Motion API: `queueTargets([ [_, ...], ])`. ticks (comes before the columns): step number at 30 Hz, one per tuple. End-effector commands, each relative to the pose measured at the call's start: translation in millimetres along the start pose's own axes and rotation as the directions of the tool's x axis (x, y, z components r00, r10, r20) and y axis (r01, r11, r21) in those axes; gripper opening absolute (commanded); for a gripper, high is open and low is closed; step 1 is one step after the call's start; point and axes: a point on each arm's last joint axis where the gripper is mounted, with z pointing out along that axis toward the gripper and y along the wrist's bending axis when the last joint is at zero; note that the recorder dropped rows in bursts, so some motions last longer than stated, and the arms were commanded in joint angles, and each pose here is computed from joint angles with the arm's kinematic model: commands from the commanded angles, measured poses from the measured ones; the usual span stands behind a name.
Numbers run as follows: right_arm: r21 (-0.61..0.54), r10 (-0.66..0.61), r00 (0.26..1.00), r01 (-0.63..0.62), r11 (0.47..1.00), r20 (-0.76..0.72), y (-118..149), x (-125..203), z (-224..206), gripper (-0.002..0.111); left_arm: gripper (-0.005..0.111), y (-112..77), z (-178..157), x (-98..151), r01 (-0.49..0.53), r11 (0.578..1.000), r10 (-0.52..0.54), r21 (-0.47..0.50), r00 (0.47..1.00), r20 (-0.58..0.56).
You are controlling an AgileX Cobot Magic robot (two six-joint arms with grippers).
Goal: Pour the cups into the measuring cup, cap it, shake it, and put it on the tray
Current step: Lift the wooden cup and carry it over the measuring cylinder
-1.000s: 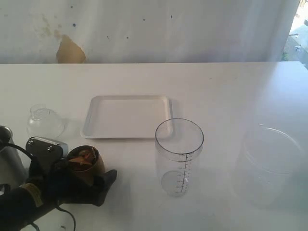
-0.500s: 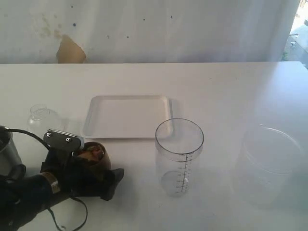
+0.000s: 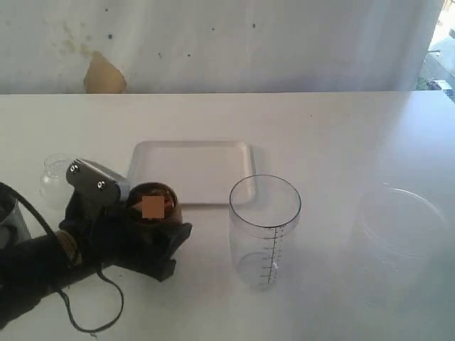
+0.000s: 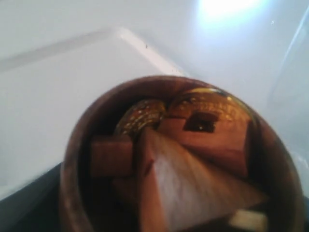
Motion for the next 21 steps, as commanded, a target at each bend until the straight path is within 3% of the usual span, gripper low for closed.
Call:
queueTargets([
  [1, -0.002, -0.005, 1.0, 0.005, 1.0, 0.003, 0.1, 0.8, 0.0, 0.0, 0.0, -4.4, -15.1, -36.1, -0.06, 0.998, 0.06, 0.022, 0.998, 0.026],
  [3, -0.002, -0.005, 1.0, 0.005, 1.0, 0.003, 0.1, 0.8, 0.0, 0.0, 0.0, -7.0, -21.0, -45.7, -0.109, 0.993, 0.11, 0.045, 0.994, -0.003],
  [9, -0.002, -0.005, 1.0, 0.005, 1.0, 0.003, 0.1, 0.8, 0.0, 0.0, 0.0, -13.8, -38.4, -66.7, -0.126, 0.987, 0.117, 0.095, 0.988, 0.096],
  [17, -0.002, -0.005, 1.0, 0.005, 1.0, 0.003, 0.1, 0.8, 0.0, 0.0, 0.0, -17.3, -37.2, -88.4, -0.137, 0.984, 0.112, 0.116, 0.973, 0.202],
  [21, -0.002, -0.005, 1.0, 0.005, 1.0, 0.003, 0.1, 0.8, 0.0, 0.0, 0.0, -18.0, -33.7, -104.9, -0.19, 0.976, 0.166, 0.106, 0.965, 0.201],
])
